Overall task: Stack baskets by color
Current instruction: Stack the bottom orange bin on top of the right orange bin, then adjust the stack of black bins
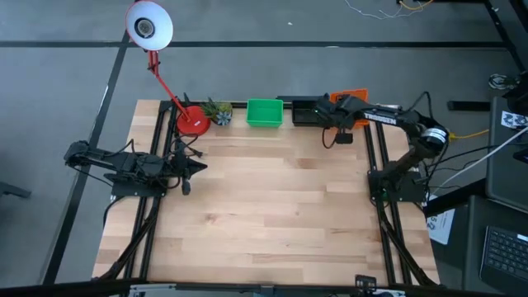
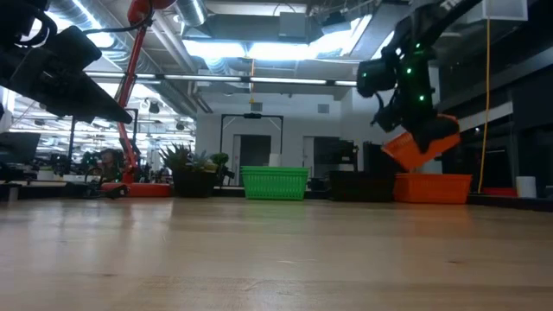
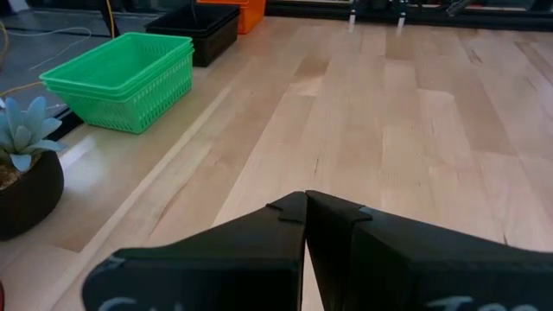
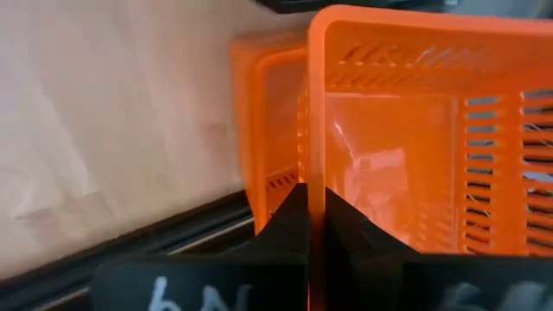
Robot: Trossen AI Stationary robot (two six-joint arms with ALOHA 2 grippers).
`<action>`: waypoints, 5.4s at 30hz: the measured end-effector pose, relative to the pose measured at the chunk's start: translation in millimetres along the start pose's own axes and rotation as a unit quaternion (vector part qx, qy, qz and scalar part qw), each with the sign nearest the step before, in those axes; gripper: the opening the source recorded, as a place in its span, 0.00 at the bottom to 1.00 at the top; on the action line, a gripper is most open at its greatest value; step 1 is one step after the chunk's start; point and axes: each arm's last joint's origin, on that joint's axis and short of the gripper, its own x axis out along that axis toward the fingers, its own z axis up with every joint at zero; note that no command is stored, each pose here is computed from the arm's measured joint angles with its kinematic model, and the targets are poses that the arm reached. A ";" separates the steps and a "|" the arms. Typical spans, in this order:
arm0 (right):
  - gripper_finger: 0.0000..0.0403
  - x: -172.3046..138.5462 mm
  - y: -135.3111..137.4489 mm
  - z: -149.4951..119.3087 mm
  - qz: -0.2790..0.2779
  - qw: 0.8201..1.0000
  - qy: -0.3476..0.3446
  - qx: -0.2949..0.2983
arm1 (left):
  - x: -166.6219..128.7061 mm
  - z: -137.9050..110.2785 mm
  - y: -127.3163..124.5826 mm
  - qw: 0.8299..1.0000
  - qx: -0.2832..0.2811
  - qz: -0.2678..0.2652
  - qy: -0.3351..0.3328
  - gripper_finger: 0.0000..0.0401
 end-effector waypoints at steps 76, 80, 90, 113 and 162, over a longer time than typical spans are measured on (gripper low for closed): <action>0.31 -82.6 104.5 -67.7 0.276 0.716 -0.576 0.282 | -0.1 5.8 4.4 0.988 -0.119 0.081 -0.049 0.00; 0.31 -70.0 121.5 -70.9 0.222 0.706 -0.595 0.313 | -0.5 5.9 5.4 0.986 -0.122 0.097 -0.053 0.00; 0.31 -43.3 140.2 -67.0 0.183 0.665 -0.631 0.355 | -0.3 5.4 5.4 0.992 -0.069 0.100 -0.044 0.00; 0.31 -69.5 -42.4 5.1 0.104 0.807 -0.432 0.389 | -0.4 0.5 5.0 0.996 -0.025 0.084 -0.012 0.00; 0.20 33.2 -66.3 126.6 0.211 0.881 -0.248 0.344 | -0.4 0.3 5.0 0.996 -0.024 0.084 -0.011 0.00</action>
